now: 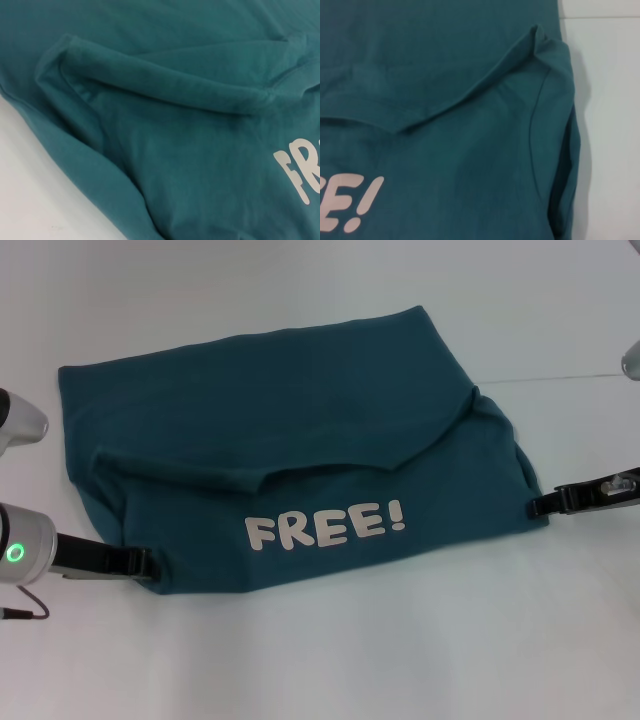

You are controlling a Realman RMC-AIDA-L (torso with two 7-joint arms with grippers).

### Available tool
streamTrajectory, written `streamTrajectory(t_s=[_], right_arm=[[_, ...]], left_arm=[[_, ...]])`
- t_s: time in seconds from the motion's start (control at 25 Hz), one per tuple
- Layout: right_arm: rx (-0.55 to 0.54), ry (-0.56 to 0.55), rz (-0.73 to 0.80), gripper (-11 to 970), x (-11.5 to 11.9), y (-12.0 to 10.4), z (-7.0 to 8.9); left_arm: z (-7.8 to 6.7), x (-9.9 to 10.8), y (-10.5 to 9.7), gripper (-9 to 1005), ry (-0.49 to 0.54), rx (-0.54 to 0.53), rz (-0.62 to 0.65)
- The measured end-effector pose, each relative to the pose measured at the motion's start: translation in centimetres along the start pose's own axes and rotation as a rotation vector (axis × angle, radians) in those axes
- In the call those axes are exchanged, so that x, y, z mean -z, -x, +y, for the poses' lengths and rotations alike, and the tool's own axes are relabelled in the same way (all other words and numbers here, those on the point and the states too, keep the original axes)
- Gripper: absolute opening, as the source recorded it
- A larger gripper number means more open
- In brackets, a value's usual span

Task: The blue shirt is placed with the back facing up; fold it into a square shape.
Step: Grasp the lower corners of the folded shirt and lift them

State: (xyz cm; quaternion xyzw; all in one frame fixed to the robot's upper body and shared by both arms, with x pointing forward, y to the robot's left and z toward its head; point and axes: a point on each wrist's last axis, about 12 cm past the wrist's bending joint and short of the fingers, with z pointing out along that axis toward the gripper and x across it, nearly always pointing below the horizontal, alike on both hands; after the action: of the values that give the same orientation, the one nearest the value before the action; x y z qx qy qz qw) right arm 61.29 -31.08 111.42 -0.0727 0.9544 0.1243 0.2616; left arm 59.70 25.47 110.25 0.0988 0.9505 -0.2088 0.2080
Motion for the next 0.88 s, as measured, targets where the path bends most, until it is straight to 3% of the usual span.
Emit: streamTrajectory(t_s=[0.08, 0.32, 0.88], right_arm=[[-0.003, 0.003, -0.008, 676, -0.1, 0.1, 0.1], [-0.007, 0.007, -0.007, 613, -0.5, -0.1, 0.2], [0.004, -0.016, 0.005, 590, -1.4, -0.4, 0.4]], left_arm=[[0.0, 0.0, 0.0, 33, 0.0, -0.001, 0.0], [-0.1, 0.0, 0.0, 32, -0.003, -0.002, 0.003], [-0.1, 0.0, 0.0, 32, -0.001, -0.004, 0.005]])
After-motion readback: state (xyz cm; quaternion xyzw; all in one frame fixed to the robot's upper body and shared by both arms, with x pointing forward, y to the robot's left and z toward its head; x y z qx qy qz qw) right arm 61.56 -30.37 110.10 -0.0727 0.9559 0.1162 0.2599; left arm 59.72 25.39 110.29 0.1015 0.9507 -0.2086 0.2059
